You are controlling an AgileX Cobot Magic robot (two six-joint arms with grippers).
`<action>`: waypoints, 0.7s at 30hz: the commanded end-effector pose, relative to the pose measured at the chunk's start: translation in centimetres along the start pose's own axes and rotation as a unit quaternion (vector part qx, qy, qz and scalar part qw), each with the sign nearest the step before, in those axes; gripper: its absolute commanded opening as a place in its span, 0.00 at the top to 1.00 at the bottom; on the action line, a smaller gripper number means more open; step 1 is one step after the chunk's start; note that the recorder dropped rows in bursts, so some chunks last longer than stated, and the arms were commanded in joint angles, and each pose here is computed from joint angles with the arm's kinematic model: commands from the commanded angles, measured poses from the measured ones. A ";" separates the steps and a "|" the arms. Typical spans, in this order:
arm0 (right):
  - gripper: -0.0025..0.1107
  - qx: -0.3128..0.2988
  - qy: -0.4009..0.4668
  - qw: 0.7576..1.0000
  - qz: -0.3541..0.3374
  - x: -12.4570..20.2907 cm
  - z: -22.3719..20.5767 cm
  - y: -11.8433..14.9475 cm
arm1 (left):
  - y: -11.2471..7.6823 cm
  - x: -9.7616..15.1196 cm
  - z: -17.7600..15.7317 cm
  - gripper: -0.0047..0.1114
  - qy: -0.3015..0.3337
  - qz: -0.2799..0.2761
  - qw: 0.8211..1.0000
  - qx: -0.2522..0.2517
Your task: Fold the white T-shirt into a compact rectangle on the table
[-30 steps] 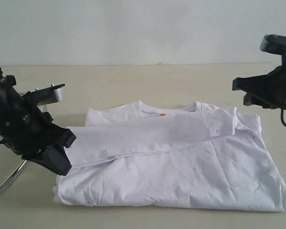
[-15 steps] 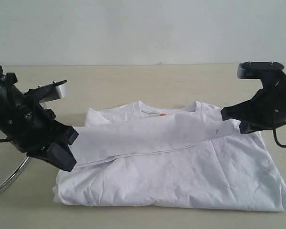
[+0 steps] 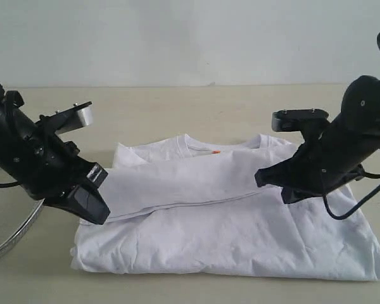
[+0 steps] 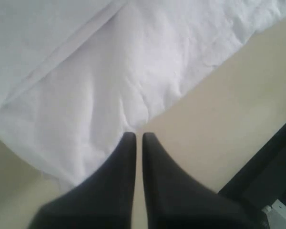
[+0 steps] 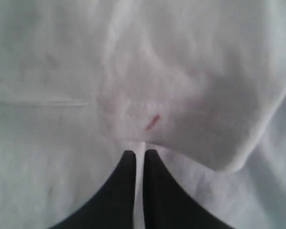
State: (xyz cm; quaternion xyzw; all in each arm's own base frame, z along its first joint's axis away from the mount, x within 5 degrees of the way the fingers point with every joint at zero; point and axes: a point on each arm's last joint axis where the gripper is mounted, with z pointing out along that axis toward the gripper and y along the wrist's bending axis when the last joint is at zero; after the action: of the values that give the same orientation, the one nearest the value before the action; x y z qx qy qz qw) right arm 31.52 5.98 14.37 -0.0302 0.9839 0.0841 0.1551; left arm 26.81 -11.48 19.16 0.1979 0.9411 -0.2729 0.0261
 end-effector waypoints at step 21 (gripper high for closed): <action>0.98 0.029 -0.104 0.992 0.066 -7.6 -2.4 -2.8 | -0.6 0.2 -0.3 0.92 0.011 0.007 1.000 0.018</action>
State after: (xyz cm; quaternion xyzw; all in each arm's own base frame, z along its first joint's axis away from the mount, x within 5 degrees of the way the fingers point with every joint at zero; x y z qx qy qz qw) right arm 38.45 4.88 18.61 0.0607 0.9559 0.0908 0.2725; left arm 26.50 -11.54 19.23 0.2011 0.9386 -0.2803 0.0105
